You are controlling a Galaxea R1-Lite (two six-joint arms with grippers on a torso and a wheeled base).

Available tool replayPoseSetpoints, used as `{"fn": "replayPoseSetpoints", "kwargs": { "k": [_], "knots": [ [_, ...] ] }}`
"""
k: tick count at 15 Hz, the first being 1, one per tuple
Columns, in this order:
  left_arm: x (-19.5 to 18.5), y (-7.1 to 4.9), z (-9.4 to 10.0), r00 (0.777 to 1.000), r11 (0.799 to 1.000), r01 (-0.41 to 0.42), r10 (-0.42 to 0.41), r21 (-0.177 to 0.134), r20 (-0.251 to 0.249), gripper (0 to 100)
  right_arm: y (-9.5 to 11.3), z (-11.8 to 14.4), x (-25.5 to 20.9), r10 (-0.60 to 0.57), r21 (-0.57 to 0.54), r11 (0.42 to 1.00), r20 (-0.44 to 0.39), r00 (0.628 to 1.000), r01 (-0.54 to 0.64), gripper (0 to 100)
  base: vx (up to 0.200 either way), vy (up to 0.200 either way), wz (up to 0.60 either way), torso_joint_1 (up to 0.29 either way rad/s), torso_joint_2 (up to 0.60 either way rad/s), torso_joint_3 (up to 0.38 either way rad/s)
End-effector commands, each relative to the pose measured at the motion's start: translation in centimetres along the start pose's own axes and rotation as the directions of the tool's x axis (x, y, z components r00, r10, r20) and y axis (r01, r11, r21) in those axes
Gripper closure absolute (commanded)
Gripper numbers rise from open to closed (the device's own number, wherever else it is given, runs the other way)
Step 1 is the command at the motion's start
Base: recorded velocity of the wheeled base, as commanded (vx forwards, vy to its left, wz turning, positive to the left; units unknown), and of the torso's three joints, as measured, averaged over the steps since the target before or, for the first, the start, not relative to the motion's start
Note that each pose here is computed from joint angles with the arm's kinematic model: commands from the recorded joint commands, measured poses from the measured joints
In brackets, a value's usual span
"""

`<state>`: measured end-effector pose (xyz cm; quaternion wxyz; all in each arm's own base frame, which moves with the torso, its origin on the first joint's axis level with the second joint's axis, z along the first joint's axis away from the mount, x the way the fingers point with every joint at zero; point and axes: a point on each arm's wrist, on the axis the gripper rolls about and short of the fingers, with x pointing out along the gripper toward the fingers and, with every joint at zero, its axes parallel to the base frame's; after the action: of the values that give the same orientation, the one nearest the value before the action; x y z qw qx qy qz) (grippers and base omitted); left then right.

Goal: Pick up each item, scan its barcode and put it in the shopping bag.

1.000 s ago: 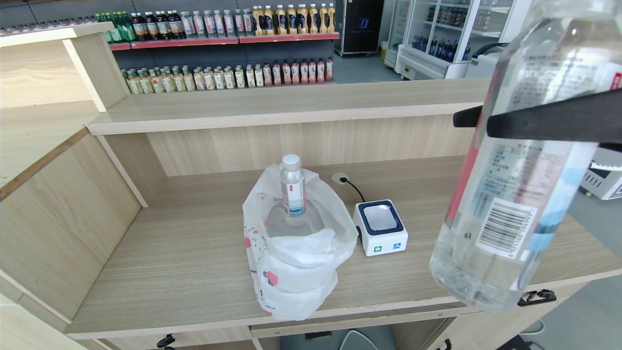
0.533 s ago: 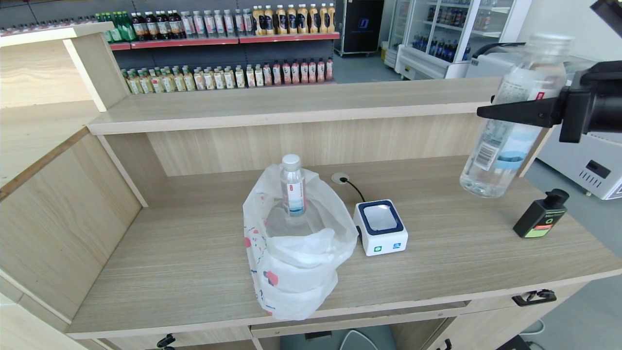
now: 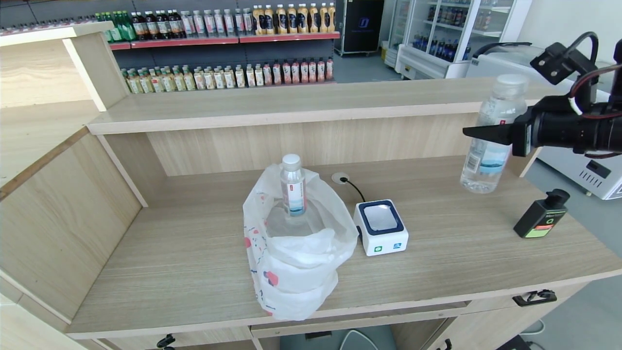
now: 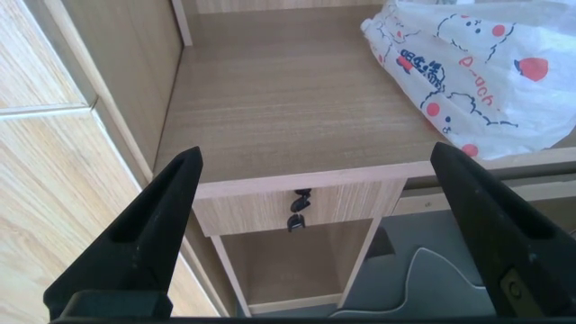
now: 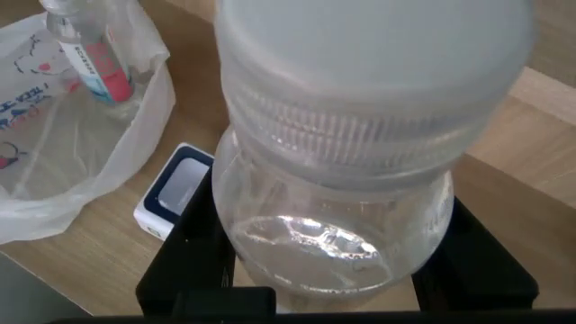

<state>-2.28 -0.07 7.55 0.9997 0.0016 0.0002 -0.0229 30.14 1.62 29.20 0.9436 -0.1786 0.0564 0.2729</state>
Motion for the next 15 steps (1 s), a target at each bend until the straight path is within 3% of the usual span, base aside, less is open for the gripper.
{"fn": "replayPoseSetpoints", "kwargs": {
  "k": [1,2,6,13,15],
  "knots": [
    [0.0,0.0,0.0,1.000,1.000,0.000,0.000,0.000,-0.001,0,0.0,-0.7,-0.7,-0.006,-0.049,0.999,-0.033,0.999,0.004,100,0.000,0.000,0.00,0.000,0.00,0.000],
    [0.0,0.0,0.0,1.000,1.000,0.000,0.000,0.000,-0.001,0,0.0,-0.7,-0.8,-0.007,-0.053,0.999,-0.033,0.999,0.005,100,0.000,0.000,0.00,0.000,0.00,0.000],
    [0.0,0.0,0.0,1.000,1.000,0.000,0.000,0.000,-0.001,0,-0.7,-1.5,-3.0,-0.023,-0.335,0.942,-0.126,0.992,-0.020,100,0.000,0.000,0.00,0.000,0.00,0.000],
    [0.0,0.0,0.0,1.000,1.000,0.000,0.000,0.000,-0.001,0,-0.1,-1.2,-0.6,0.006,-0.412,0.911,-0.053,0.999,-0.028,100,0.000,0.000,0.51,0.002,0.00,0.003],
    [0.0,0.0,0.0,1.000,1.000,0.000,0.000,0.000,-0.001,0,0.1,-1.8,0.2,0.026,-0.444,0.895,-0.065,0.998,-0.052,100,0.000,0.000,0.00,0.000,0.00,0.000]
  ]
}}
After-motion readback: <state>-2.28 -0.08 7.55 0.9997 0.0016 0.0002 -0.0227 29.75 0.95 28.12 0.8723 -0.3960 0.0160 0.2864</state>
